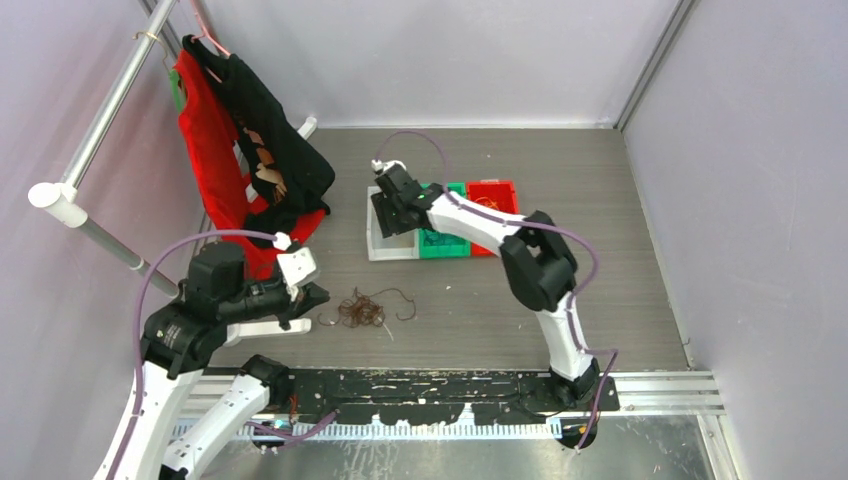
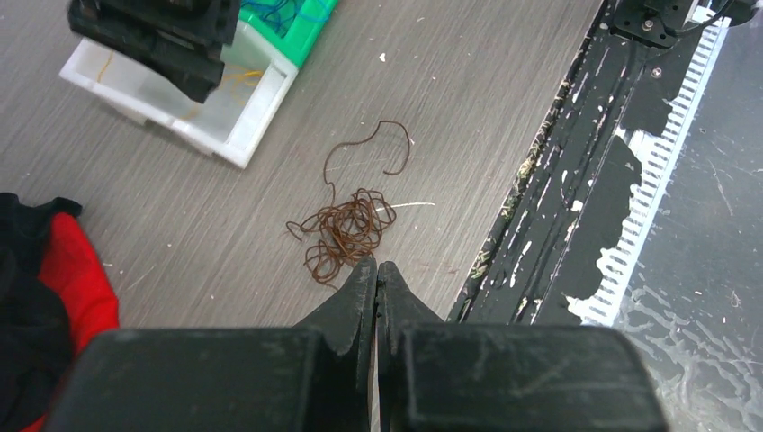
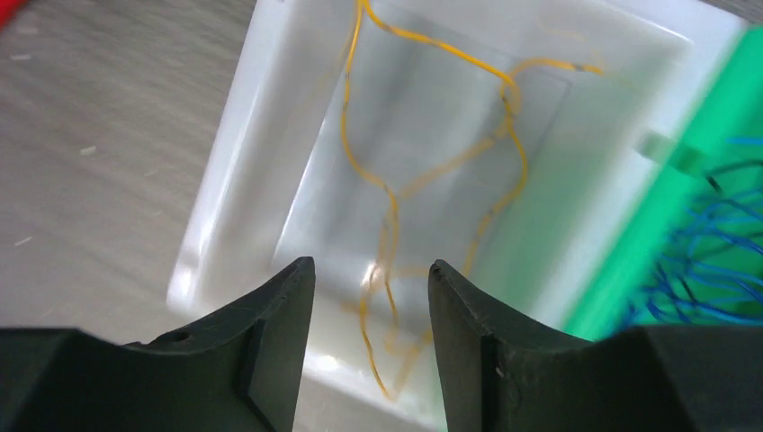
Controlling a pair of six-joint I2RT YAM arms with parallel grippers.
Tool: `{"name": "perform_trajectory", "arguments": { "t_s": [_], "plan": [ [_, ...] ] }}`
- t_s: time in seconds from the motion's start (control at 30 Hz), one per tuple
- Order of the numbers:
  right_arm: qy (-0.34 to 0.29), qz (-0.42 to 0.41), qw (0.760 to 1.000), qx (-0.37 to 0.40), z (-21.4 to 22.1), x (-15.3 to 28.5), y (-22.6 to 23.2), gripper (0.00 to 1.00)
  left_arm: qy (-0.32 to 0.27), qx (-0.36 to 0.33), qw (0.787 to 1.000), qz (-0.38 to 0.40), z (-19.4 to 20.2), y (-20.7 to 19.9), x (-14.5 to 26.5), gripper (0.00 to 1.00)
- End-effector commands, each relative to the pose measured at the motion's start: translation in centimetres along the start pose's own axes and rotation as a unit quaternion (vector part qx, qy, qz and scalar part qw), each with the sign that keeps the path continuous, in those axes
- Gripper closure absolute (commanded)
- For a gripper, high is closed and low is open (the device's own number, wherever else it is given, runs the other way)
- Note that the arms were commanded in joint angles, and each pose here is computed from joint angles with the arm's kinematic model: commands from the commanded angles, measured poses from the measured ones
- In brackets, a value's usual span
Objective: Untangle the cables
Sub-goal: Pick up the cable from the bin.
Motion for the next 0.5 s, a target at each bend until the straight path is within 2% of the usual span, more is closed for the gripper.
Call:
{"name": "perform_trajectory", "arguments": {
  "t_s": [0.0, 0.17, 0.27, 0.37, 0.47],
  "plan": [
    [-0.059, 0.094, 0.994, 0.021, -2.8, -0.5, 0.3, 0.46, -0.002, -0.014, 1.0, -0.005, -0.8, 0.0, 0.9, 0.99],
    [-0.059, 0.134, 0.989, 0.028, -2.0, -3.1, 0.2, 0.49, -0.009, -0.016, 1.0, -0.007, -1.3, 0.0, 1.1, 0.98],
    [-0.06, 0.138, 0.988, 0.036, -1.9, -3.4, 0.5, 0.56, -0.011, -0.018, 1.0, -0.009, -1.5, 0.0, 1.3, 0.98],
    [-0.065, 0.133, 0.988, 0.032, -2.0, -3.2, 0.7, 0.7, -0.011, -0.021, 1.0, -0.012, -1.5, 0.1, 1.3, 0.97],
    [-0.077, 0.127, 0.989, 0.026, -2.8, -2.1, 1.0, 0.91, -0.01, -0.025, 1.0, -0.016, -1.5, 0.2, 1.3, 0.97]
  ]
}}
Point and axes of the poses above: each gripper's point midway between its finger pads, its own x axis back along the fingers, its own y axis along the line the jaws close on, z = x × y, the point moved 8 cm from there along x, back along the fingers, and after that the axes turned 8 degrees about -x, right-handed, at the moved point
